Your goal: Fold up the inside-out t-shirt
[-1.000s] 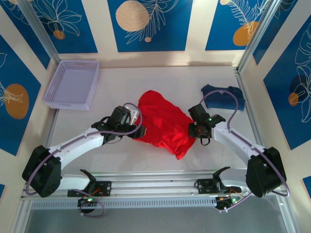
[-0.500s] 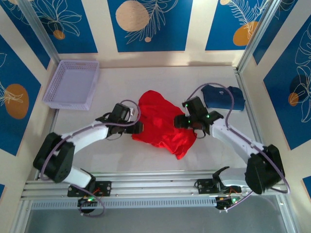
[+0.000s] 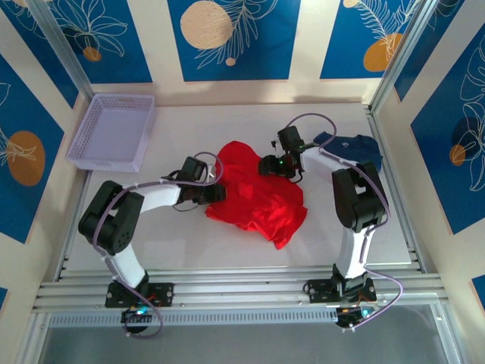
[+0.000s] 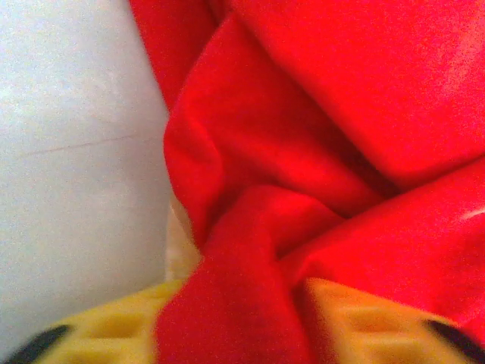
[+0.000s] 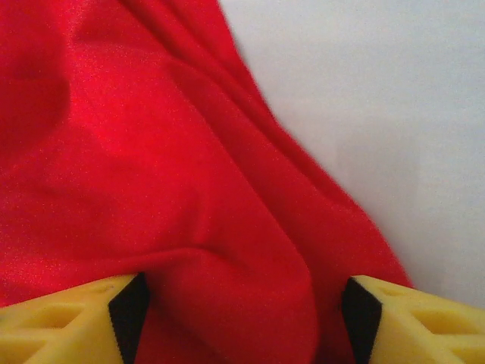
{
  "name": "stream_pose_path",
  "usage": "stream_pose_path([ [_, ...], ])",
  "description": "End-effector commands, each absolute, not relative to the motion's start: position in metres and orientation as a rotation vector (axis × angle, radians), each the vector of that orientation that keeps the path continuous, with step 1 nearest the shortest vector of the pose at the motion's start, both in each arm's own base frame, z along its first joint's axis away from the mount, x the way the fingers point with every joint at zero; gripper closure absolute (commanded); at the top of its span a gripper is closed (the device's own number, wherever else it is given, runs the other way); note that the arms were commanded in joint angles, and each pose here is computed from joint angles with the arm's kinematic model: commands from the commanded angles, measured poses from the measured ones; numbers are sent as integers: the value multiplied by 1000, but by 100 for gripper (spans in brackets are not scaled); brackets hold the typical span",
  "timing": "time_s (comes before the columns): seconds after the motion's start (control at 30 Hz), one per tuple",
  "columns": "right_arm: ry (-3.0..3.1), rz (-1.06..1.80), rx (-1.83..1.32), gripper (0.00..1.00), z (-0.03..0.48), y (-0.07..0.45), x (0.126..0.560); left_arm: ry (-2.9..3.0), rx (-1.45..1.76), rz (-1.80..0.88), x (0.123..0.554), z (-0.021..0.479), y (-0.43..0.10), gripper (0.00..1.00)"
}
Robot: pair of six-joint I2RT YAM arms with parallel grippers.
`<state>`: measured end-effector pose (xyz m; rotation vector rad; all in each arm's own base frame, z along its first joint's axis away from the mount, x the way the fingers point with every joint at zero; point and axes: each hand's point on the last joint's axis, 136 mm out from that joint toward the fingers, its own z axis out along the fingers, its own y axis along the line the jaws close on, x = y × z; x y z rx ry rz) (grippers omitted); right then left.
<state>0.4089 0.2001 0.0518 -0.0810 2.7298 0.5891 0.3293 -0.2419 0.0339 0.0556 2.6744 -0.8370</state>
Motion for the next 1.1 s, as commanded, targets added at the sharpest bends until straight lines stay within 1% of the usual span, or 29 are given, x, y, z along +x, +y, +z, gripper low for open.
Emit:
stream_pose_path([
  [0.0, 2645, 754, -131, 69, 82, 225, 426, 2632, 58, -946, 332, 40, -257, 80],
  [0.07, 2582, 717, -119, 89, 104, 216, 439, 2588, 61, -915, 342, 53, -253, 94],
  [0.1, 2536, 701, -115, 96, 122, 210, 447, 2554, 60, -888, 349, 65, -249, 100],
  [0.13, 2485, 687, -110, 100, 142, 203, 453, 2510, 54, -861, 357, 80, -243, 100],
  [0.17, 2437, 680, -108, 100, 161, 198, 458, 2464, 48, -837, 365, 96, -238, 100],
  [0.27, 2266, 656, -115, 100, 232, 179, 462, 2274, 39, -761, 385, 167, -214, 100],
  [0.33, 2168, 610, -111, 100, 273, 162, 451, 2126, 80, -716, 382, 222, -204, 100],
  [0.4, 2103, 566, -101, 100, 296, 146, 433, 2016, 129, -713, 368, 260, -198, 100],
  [0.47, 2074, 531, -73, 100, 299, 131, 411, 1953, 190, -736, 345, 276, -196, 100],
  [0.5, 2081, 523, -50, 99, 291, 125, 397, 1945, 227, -754, 332, 273, -198, 100],
  [0.53, 2104, 516, -21, 94, 277, 120, 384, 1953, 266, -768, 320, 264, -201, 100],
  [0.57, 2131, 517, 6, 85, 261, 116, 373, 1974, 299, -779, 310, 252, -204, 100],
  [0.6, 2178, 526, 37, 73, 237, 114, 360, 2020, 331, -790, 301, 233, -208, 96],
  [0.63, 2232, 540, 61, 65, 211, 113, 348, 2076, 355, -799, 293, 212, -211, 82],
  [0.67, 2287, 552, 74, 60, 188, 114, 337, 2142, 372, -800, 286, 191, -213, 66],
  [0.7, 2336, 557, 87, 55, 168, 114, 328, 2198, 380, -798, 280, 174, -213, 57],
  [0.73, 2388, 567, 97, 50, 150, 114, 319, 2252, 388, -798, 273, 157, -214, 52],
  [0.77, 2431, 579, 99, 46, 137, 116, 311, 2286, 398, -801, 267, 147, -215, 48],
  [0.87, 2495, 600, 66, 43, 120, 127, 294, 2330, 439, -810, 252, 135, -219, 39],
  [1.0, 2496, 637, -94, 39, 119, 166, 279, 2338, 422, -730, 253, 140, -209, 34],
  [1.07, 2471, 660, -208, 37, 122, 192, 273, 2360, 363, -628, 260, 141, -197, 33],
])
